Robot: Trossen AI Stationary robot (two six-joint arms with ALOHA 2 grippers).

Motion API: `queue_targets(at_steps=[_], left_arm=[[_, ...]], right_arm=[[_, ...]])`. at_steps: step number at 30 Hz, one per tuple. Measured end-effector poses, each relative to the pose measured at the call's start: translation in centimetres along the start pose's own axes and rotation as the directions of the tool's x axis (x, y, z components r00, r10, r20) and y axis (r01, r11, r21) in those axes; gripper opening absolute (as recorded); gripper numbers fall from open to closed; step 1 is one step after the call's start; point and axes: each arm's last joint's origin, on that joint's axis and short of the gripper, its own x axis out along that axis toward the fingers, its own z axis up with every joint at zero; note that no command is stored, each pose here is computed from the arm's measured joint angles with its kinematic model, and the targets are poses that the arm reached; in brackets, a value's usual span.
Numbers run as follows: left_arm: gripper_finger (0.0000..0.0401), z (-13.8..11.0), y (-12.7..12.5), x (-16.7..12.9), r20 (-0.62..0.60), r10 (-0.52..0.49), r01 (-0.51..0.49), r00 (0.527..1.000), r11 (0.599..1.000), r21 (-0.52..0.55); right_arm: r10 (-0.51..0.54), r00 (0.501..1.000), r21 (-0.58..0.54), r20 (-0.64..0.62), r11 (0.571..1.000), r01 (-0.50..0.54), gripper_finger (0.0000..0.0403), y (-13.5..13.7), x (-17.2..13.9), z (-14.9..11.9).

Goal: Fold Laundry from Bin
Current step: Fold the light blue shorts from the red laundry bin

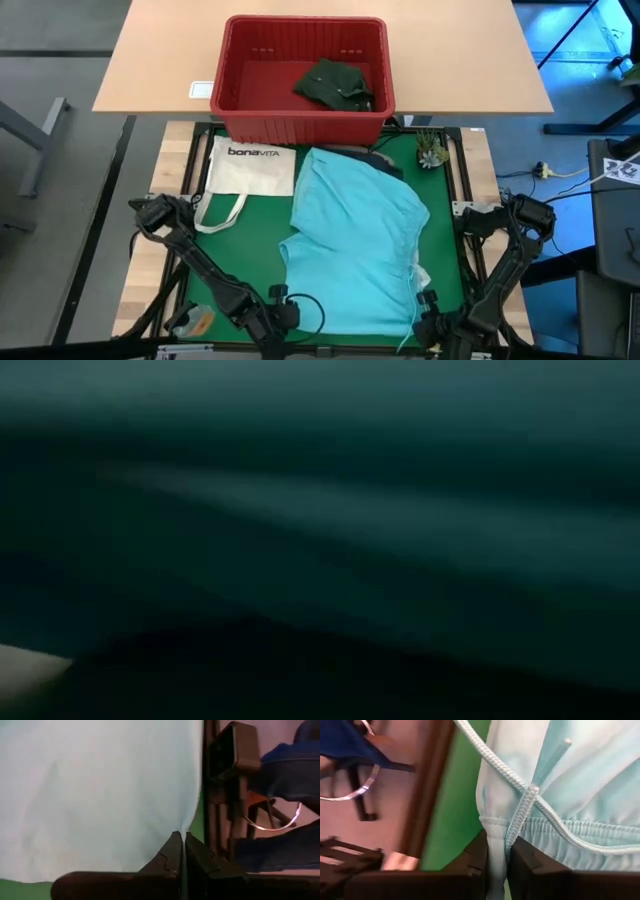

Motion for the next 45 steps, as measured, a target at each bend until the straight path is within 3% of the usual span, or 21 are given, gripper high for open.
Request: queue_targets(at_steps=[7,14,20,26,32,37,41,45], left_arm=[[0.0001,0.0,-1.3,-2.9,0.018,-0.086,0.086,0.996,0.995,-0.050],[0.0000,0.6,-2.1,-7.3,0.079,-0.180,0.185,0.981,0.981,-0.063],[0.0000,0.5,-2.5,-10.1,0.122,-0.213,0.217,0.970,0.976,-0.026],[0.0000,1.7,-0.6,-12.6,0.224,-0.097,0.088,0.970,0.995,0.050],[0.0000,4.1,4.4,-15.1,0.241,0.103,-0.103,0.965,0.995,-0.011],[0.0000,5.9,9.1,-15.7,0.170,0.274,-0.269,0.947,0.962,-0.050],[0.0000,7.4,12.7,-15.3,0.124,0.380,-0.381,0.916,0.924,-0.022],[0.0000,9.0,16.0,-15.2,0.116,0.467,-0.471,0.877,0.882,0.007]], right_arm=[[0.013,0.999,-0.028,0.050,1.000,-0.012,0.0013,1.7,-4.6,2.6],[0.054,0.989,-0.010,0.141,0.999,-0.053,0.0029,2.9,-8.3,4.7],[0.054,0.982,-0.003,0.181,0.998,-0.055,0.0025,3.1,-9.3,5.2],[-0.041,0.987,0.031,0.158,0.999,0.037,0.0026,1.7,-9.3,5.2],[-0.188,0.976,0.093,0.106,0.980,0.178,0.0027,-1.1,-10.5,5.2],[-0.333,0.942,0.133,0.030,0.936,0.327,0.0025,-4.0,-11.6,5.0],[-0.469,0.876,0.199,-0.112,0.853,0.482,0.0025,-6.5,-12.0,4.4],[-0.465,0.872,0.248,-0.151,0.836,0.489,0.0025,-8.3,-11.0,4.2]])
